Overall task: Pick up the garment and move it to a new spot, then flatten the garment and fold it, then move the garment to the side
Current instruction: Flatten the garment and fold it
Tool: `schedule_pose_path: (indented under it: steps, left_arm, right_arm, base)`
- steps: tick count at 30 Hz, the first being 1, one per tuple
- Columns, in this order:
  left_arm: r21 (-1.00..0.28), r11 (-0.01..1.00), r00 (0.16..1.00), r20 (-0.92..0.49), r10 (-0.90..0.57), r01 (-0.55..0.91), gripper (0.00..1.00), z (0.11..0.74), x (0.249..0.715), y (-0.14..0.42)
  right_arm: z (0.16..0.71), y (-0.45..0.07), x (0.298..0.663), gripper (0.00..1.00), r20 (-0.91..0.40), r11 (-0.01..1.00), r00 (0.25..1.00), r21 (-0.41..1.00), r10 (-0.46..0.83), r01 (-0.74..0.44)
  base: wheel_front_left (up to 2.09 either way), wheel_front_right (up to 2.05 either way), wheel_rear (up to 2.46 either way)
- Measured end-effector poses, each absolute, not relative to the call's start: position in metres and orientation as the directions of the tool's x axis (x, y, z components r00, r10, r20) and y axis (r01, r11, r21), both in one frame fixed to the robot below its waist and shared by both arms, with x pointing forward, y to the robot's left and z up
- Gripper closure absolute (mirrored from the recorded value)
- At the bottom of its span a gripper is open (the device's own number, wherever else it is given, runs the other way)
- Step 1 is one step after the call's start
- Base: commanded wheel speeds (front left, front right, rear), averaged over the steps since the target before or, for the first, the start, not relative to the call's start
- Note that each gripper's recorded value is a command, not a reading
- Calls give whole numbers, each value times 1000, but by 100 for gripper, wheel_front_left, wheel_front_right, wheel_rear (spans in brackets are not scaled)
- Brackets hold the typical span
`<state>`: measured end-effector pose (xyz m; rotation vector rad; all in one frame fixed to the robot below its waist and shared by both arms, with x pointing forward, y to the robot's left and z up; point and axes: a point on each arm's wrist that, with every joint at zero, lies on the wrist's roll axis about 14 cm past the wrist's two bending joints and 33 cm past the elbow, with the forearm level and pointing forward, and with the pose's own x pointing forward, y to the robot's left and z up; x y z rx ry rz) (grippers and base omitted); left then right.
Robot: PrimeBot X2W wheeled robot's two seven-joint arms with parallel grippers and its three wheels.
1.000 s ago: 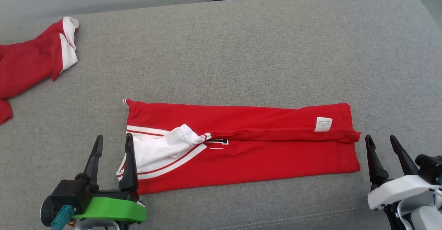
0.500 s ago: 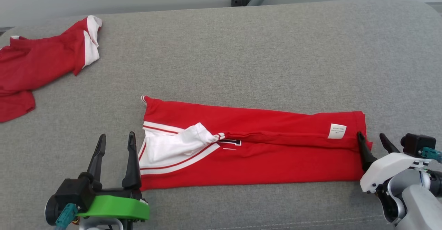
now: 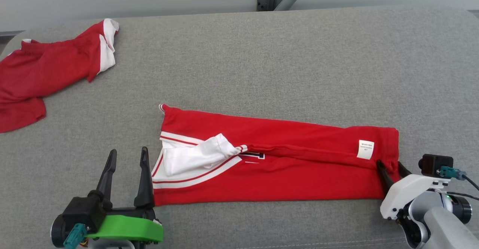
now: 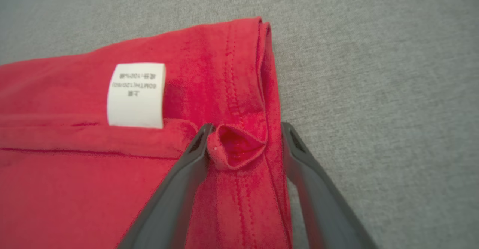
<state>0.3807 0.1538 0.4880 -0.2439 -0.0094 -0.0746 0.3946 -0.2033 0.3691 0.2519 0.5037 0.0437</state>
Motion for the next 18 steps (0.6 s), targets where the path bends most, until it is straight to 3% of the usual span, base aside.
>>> schedule_pose_path:
  steps: [2,4,11,18]
  left_arm:
    - [-240,967,997,18,-79,81,0,488,380,152]
    - [-241,967,996,18,-83,85,0,488,380,150]
    - [-239,966,995,24,-98,101,0,489,379,146]
    - [-240,963,993,26,-116,119,0,489,379,140]
  right_arm:
    - [369,-201,394,76,-476,969,872,248,112,11]
    - [369,-198,394,100,-476,969,871,249,120,3]
    - [377,-205,398,100,-450,970,887,243,103,11]
    - [397,-244,404,100,-411,975,911,211,29,64]
  base:
    - [0,0,0]
    - [0,0,0]
    - [0,0,0]
    - [0,0,0]
